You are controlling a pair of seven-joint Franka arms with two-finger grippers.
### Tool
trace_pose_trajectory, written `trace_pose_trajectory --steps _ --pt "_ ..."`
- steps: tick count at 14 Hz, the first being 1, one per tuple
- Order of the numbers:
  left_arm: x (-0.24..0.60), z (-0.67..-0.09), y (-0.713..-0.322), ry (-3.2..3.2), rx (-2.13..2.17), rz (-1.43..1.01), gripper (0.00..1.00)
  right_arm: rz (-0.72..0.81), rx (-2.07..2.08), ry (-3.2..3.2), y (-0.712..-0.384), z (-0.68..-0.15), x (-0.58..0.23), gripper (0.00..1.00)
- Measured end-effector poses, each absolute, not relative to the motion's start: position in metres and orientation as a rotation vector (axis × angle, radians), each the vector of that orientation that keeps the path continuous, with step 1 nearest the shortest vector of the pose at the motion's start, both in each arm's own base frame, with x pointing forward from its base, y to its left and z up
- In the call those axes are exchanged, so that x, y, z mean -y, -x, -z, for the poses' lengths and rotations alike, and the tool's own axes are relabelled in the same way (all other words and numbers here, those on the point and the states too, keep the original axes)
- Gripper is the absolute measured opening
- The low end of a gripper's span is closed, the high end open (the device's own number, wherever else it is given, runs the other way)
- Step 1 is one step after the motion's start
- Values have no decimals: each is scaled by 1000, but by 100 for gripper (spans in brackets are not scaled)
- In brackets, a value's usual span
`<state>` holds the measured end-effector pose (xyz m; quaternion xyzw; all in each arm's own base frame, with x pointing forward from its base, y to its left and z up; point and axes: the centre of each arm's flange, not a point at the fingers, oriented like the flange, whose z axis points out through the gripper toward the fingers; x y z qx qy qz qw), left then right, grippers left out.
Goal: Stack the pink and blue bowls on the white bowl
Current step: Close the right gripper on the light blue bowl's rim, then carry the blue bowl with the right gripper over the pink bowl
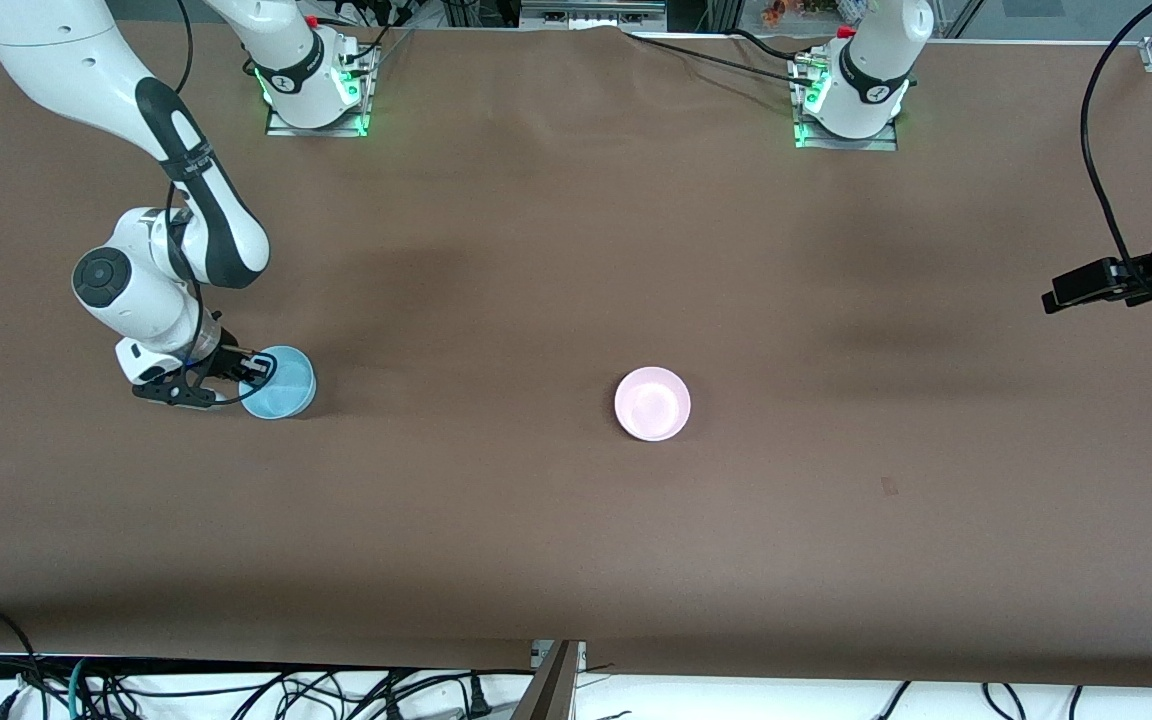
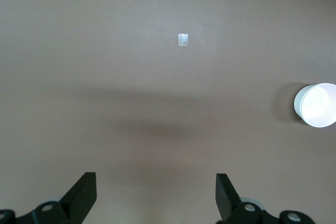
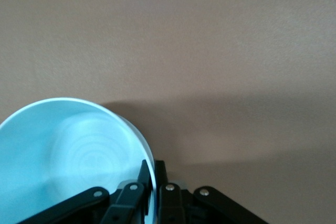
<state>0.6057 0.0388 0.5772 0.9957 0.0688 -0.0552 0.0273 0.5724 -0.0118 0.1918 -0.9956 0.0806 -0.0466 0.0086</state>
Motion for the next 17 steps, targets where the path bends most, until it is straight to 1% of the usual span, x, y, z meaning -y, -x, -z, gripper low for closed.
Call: trace_pose_trajectory --steps 1,2,5,7,10,12,17 --pt "-39 -577 -606 -3075 -212 170 100 157 -264 3107 -574 -194 10 6" --pt "-39 -577 -606 -3075 -211 171 100 171 -278 3101 -576 -197 7 3" --pt "-38 -577 -606 -3075 -208 171 100 204 -306 3077 -585 -208 -12 3" --pt "-37 -577 -606 -3075 -205 171 100 194 -355 3047 -594 -223 -39 3" --pt "-36 -577 -606 -3075 -202 171 100 137 -499 3001 -615 -265 -110 3" --pt "-36 -577 -606 -3075 -202 171 100 125 -579 2974 -622 -290 -160 3" --pt "-36 -577 -606 -3075 -202 171 100 153 -720 2889 -620 -319 -272 3"
